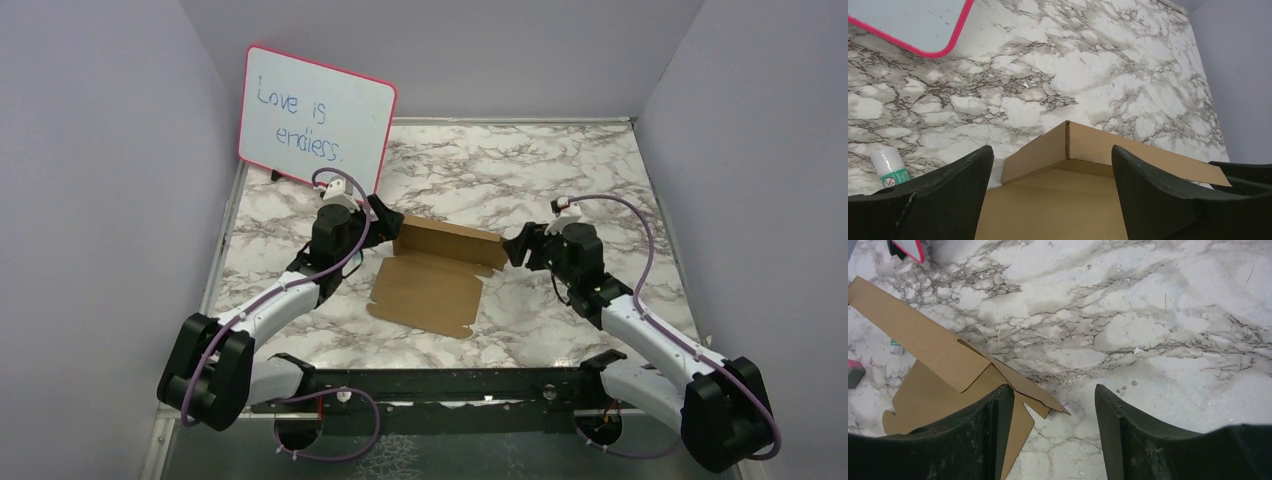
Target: Fold the paper box
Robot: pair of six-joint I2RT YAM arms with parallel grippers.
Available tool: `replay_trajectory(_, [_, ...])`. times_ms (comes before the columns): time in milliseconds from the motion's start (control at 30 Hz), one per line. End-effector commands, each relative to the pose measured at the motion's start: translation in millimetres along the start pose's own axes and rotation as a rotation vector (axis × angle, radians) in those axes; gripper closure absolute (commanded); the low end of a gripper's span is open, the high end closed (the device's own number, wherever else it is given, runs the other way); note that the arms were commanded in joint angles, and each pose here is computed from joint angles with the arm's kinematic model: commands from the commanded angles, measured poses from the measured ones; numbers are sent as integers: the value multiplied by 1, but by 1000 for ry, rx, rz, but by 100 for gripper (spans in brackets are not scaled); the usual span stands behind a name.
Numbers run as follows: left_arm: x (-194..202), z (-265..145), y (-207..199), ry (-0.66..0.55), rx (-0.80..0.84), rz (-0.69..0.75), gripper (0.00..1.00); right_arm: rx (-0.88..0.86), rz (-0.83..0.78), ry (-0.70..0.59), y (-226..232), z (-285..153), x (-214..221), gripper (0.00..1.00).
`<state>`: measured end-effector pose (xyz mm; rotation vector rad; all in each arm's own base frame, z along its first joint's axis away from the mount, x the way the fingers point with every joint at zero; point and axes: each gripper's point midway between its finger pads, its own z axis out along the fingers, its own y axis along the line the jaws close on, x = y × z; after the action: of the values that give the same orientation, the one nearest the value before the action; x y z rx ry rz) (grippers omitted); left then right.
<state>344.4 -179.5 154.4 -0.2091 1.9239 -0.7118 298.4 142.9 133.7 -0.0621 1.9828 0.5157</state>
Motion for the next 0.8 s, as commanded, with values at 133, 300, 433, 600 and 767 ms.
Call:
replay_trajectory(133, [-6,2,-13,12,50,17,14,-101,27,-49,16,0,-6,38])
replay_trajectory(300, [-3,3,-11,20,43,23,15,-56,43,-110,13,-13,-26,36])
replay_trajectory(433, [2,6,-11,43,51,23,17,-103,71,-112,25,-13,-35,35])
replay_trajectory(600, [5,6,-13,52,60,33,21,-149,103,-81,35,-2,-35,36])
replay_trajectory(767, [7,6,-13,56,60,43,25,-172,115,-67,40,5,-34,36])
